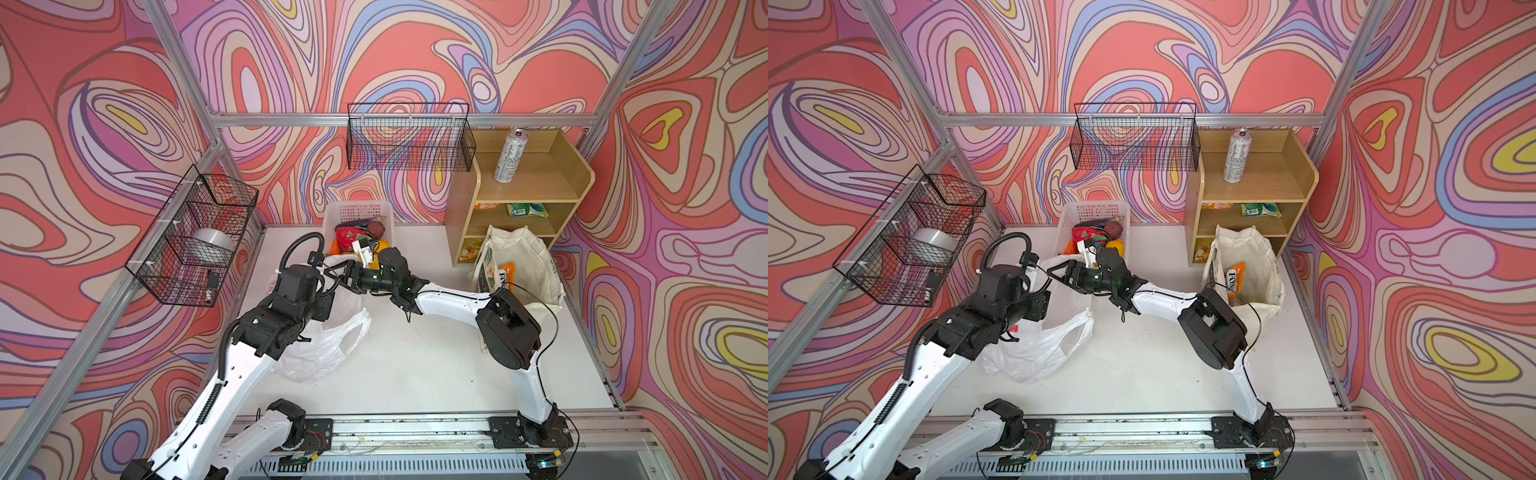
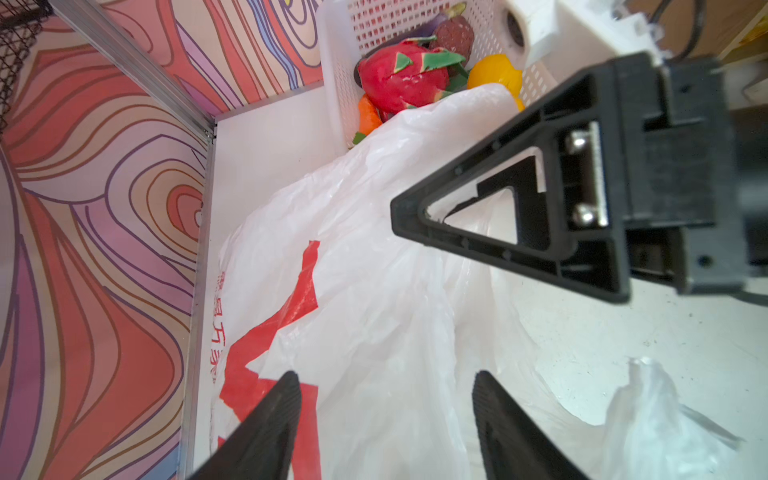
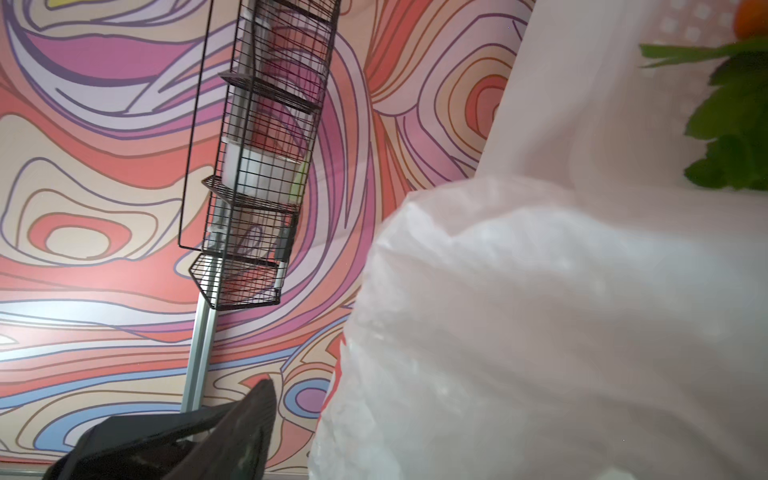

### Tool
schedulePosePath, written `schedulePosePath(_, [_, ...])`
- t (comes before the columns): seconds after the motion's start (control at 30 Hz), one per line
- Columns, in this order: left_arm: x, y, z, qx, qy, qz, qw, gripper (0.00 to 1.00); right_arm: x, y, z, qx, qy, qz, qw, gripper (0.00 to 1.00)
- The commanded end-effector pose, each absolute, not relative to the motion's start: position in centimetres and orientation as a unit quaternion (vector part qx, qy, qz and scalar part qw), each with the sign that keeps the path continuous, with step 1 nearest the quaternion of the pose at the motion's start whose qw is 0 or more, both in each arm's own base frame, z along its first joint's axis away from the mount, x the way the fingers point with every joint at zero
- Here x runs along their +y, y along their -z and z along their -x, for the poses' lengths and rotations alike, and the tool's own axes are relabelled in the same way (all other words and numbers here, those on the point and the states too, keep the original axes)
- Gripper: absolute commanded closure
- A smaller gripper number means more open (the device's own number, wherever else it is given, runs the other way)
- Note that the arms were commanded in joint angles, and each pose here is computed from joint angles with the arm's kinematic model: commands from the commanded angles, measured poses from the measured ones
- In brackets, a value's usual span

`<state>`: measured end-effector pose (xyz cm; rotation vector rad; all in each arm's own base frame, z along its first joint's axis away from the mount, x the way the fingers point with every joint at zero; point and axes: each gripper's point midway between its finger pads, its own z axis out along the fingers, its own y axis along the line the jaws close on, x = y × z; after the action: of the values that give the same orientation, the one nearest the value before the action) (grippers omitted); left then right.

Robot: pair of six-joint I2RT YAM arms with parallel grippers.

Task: Place the mixed food into the grocery bags and tie them

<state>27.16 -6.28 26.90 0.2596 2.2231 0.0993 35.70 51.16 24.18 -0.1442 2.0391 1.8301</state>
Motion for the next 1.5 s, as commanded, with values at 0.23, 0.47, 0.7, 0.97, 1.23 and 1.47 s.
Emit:
schedulePosePath(0.23, [-7.5,-25.7,-27.0,0.896,-0.019,-0.14,0.421,0.22,51.4,-27.7,-35.7,0.697,-0.685,0.06,0.202,0.27])
schedulePosePath(0.47, [-7.8,-24.8,-28.6,0.895,-0.034,-0.131,0.425,0.17,51.3,-29.0,-35.6,0.687,-0.695,0.059,0.202,0.27])
schedulePosePath(0.7, [-7.7,-23.5,-30.0,0.895,-0.07,-0.124,0.422,0.09,51.3,-29.3,-35.6,0.686,-0.696,0.059,0.202,0.28])
schedulePosePath(0.97, [-4.8,-21.5,-30.7,0.892,-0.158,-0.079,0.417,0.3,51.1,-29.4,-35.5,0.684,-0.699,0.055,0.201,0.28])
schedulePosePath(1.23, [-3.5,-21.4,-32.0,0.901,-0.146,-0.038,0.406,1.0,48.7,-30.0,-35.4,0.694,-0.691,0.06,0.192,0.28])
schedulePosePath(1.47, [-1.2,-23.3,-33.0,0.903,-0.114,0.005,0.414,1.0,39.7,-28.9,-37.3,0.767,-0.595,0.042,0.238,0.29])
